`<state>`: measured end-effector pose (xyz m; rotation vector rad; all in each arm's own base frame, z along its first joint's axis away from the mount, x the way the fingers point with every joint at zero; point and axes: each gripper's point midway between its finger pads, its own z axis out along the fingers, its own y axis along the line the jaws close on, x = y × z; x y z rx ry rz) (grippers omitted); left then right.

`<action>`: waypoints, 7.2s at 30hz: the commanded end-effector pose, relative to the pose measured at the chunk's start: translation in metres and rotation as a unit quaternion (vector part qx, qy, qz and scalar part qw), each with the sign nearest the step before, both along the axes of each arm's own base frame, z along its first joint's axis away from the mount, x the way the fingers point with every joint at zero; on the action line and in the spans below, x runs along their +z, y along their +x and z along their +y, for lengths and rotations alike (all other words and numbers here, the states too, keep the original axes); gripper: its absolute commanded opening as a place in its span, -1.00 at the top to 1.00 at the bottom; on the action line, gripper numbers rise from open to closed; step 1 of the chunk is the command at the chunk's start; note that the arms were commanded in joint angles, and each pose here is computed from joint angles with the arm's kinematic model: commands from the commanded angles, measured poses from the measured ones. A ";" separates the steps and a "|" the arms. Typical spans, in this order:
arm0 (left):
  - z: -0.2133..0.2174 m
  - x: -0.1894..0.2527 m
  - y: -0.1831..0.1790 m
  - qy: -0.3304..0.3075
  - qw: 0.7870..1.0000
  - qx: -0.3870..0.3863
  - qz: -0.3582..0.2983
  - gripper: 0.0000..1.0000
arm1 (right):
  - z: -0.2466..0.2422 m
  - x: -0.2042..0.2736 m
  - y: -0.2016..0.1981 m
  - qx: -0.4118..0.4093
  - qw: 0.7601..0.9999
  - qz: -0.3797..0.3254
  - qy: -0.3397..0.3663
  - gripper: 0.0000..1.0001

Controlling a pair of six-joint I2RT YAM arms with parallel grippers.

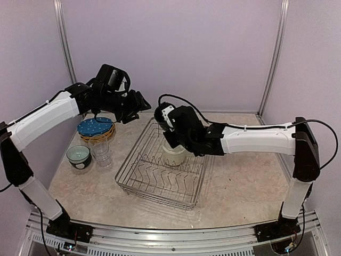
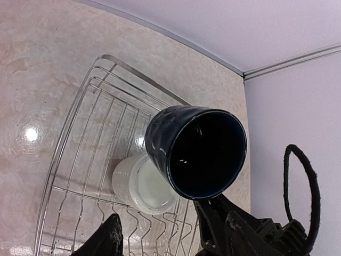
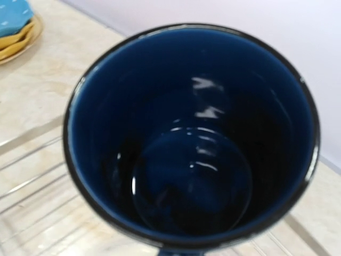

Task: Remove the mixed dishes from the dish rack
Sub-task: Place the cup at the center of the board, then grab the cup from the dish rack, then place the cup on the dish rack.

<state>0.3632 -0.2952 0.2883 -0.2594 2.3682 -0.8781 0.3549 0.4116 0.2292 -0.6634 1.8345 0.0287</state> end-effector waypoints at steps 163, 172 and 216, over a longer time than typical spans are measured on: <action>-0.008 -0.002 -0.024 -0.061 0.982 -0.170 -0.050 -0.92 | -0.071 -0.032 0.062 0.057 0.840 0.317 0.436 1.00; -0.057 -0.082 -0.015 0.125 0.965 -0.221 -0.060 -0.56 | -0.080 -0.077 0.076 -0.054 0.801 0.380 0.460 1.00; -0.005 -0.028 -0.046 0.094 0.959 -0.182 -0.197 -0.71 | -0.093 -0.010 0.041 0.060 0.985 0.159 -0.022 -0.89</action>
